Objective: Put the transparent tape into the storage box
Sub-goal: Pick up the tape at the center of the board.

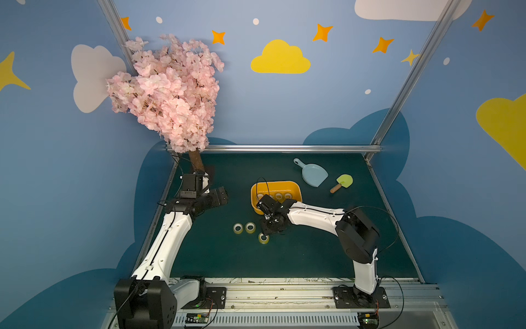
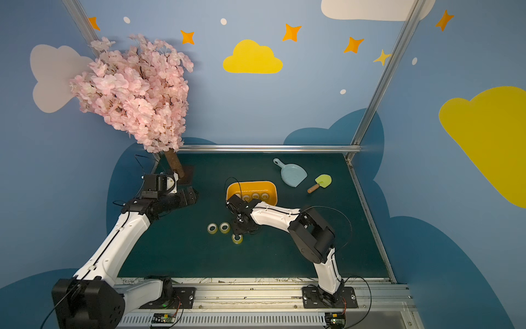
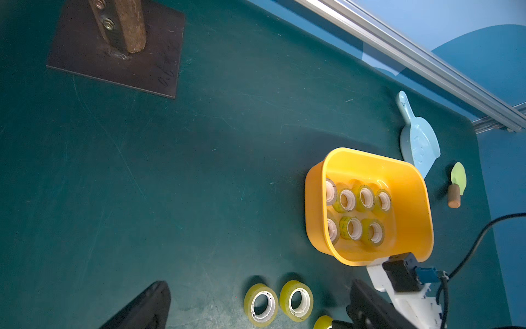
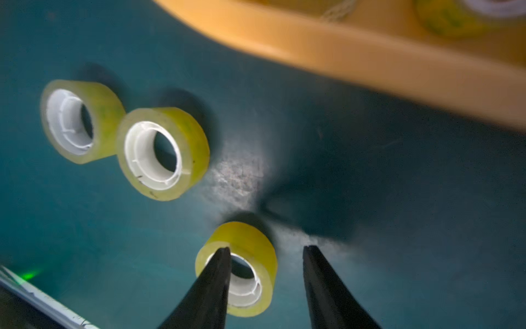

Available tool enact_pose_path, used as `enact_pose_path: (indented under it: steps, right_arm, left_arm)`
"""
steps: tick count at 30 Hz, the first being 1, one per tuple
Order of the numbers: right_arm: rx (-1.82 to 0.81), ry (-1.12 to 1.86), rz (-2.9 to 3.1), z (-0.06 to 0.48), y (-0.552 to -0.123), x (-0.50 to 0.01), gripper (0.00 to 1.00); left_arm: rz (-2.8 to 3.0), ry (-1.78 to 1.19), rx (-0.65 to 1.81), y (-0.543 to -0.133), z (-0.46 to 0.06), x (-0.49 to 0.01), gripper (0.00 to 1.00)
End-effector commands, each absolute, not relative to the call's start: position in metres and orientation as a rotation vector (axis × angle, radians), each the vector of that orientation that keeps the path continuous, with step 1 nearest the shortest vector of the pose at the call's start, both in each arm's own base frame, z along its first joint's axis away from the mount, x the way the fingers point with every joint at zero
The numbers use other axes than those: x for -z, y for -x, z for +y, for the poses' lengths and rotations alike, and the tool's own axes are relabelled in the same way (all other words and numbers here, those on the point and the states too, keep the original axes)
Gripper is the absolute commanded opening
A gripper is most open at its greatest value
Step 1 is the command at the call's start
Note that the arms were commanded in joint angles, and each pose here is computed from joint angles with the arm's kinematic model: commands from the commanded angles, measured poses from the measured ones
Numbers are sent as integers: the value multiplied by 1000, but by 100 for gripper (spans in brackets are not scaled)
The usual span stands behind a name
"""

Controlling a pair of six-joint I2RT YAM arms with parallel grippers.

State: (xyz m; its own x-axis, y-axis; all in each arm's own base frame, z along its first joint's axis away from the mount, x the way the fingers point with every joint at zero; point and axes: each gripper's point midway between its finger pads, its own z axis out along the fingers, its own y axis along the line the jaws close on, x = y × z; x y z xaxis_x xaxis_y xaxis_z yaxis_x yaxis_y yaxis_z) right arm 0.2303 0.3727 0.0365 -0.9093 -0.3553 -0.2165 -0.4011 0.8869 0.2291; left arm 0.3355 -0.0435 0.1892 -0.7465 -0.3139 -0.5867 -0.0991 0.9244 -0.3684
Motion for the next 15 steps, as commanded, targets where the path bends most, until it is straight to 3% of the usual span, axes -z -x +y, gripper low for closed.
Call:
enact_pose_path:
  steps: [1, 15]
  right_arm:
    - [-358, 607, 2882, 366, -222, -39, 48]
    - [-225, 622, 2921, 351, -206, -18, 43]
  left_arm:
    - [2378, 291, 430, -334, -45, -196, 100]
    - [2376, 284, 446, -334, -47, -196, 100]
